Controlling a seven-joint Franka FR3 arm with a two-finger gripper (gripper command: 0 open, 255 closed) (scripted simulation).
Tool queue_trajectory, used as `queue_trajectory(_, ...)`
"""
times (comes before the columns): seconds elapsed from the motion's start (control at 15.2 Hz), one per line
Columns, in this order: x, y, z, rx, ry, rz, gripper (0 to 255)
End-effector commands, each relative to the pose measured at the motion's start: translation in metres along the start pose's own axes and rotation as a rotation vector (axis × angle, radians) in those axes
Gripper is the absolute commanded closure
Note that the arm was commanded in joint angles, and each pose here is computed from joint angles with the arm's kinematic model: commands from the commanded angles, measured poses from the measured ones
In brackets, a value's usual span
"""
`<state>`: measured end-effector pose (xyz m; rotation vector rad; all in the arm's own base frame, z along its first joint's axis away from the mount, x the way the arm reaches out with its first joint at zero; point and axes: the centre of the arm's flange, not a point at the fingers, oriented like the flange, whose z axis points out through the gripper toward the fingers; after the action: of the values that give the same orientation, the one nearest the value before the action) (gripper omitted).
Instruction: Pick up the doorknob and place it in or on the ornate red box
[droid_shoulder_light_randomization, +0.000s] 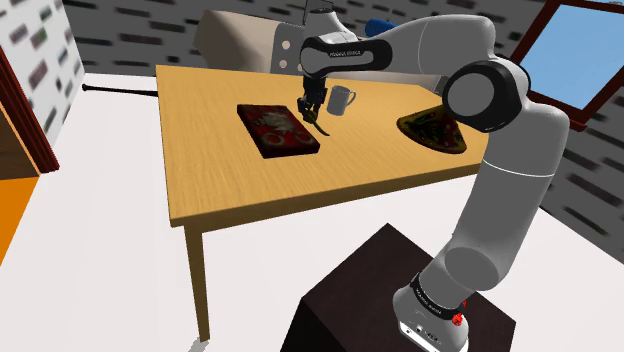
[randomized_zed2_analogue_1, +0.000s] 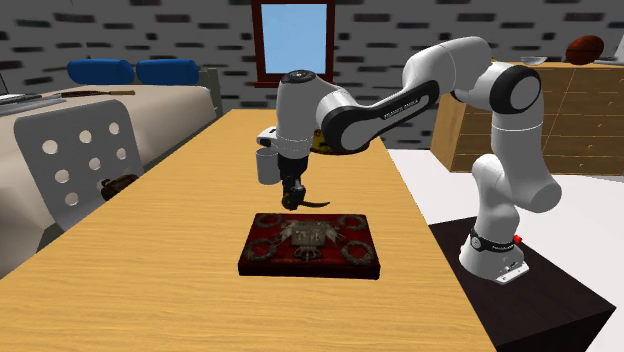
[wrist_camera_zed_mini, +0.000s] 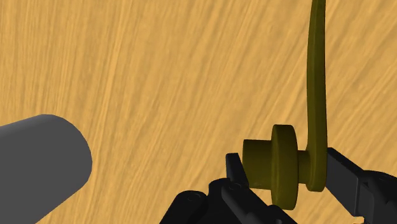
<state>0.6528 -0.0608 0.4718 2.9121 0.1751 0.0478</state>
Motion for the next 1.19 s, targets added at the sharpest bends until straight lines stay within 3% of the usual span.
queue_trajectory(0.0,0.000,0.000,0.000,0.000,0.000,0.000,255)
queue_trajectory(0.33,0.000,0.000,0.000,0.000,0.000,0.000,255)
queue_trajectory(1.12,0.001,0.014,-0.062,0.000,0.000,0.000,255)
